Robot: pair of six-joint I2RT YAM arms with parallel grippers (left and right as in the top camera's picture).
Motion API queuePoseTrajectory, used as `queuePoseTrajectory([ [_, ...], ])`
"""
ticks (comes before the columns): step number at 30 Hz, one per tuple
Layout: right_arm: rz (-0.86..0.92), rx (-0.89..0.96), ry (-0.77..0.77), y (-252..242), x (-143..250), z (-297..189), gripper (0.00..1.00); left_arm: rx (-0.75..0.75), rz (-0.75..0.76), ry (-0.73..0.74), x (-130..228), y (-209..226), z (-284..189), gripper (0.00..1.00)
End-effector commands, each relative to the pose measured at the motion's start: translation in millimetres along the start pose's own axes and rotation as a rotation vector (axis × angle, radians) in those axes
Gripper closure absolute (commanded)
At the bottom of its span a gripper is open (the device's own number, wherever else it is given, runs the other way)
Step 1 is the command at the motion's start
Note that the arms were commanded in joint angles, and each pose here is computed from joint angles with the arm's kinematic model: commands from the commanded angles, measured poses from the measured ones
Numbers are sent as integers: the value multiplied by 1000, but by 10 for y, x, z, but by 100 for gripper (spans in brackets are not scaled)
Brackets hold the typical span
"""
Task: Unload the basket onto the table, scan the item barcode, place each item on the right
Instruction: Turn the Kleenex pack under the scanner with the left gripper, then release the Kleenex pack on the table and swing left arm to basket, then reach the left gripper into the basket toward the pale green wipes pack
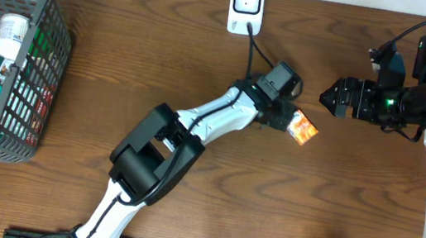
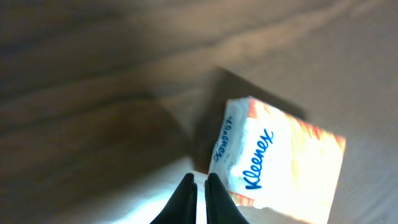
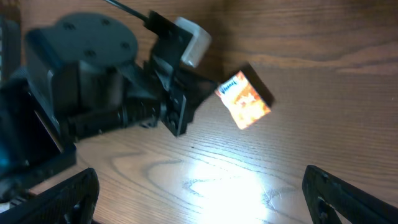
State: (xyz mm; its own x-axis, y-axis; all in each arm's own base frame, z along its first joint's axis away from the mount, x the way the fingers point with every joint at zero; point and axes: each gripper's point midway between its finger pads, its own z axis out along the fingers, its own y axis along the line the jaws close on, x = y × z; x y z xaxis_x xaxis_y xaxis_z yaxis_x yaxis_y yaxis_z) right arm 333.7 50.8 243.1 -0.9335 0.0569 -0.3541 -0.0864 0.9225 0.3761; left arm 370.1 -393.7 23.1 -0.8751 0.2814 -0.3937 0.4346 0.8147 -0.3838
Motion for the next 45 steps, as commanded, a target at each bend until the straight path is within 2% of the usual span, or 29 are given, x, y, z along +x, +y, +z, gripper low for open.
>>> queuePoseTrajectory([
  [1, -2, -5, -15, 32, -39, -42, 1, -4, 22, -2, -4, -22, -24, 92],
  [4, -2, -5, -15, 32, -39, -42, 1, -86, 6, -40, -119, 147, -206, 93],
  [7, -2, -5, -15, 32, -39, -42, 1, -171, -14, -119, -346, 305, -616, 93],
  [12, -2, -5, -15, 32, -39, -42, 1, -238, -54, -235, -647, 507, -1568, 92],
  [16, -2, -5, -15, 32, -39, -42, 1, -277, -140, -315, -728, 797, -2418, 93],
  [20, -2, -5, -15, 32, -39, -42, 1, -314, -242, -396, -681, 1117, -3099, 92],
  [23, -2, -5, -15, 32, -39, -42, 1, -333, -293, -433, -611, 1307, -3428, 71],
  [24, -2, -5, -15, 32, -39, -42, 1, -357, -308, -446, -594, 1393, -3517, 68],
  [27, -2, -5, -15, 31, -39, -42, 1, -461, -399, -517, -497, 1786, -3934, 67],
  [29, -2, -5, -15, 32, -39, -42, 1, -486, -458, -565, -430, 1992, -4193, 67],
  [31, -2, -5, -15, 32, -39, -42, 1, -477, -511, -615, -367, 2159, -4452, 62],
  [38, -2, -5, -15, 31, -39, -42, 1, -472, -642, -805, -236, 2591, -5326, 62],
  [45, -2, -5, -15, 31, -39, -42, 1, -588, -720, -941, -69, 2827, -6140, 62],
])
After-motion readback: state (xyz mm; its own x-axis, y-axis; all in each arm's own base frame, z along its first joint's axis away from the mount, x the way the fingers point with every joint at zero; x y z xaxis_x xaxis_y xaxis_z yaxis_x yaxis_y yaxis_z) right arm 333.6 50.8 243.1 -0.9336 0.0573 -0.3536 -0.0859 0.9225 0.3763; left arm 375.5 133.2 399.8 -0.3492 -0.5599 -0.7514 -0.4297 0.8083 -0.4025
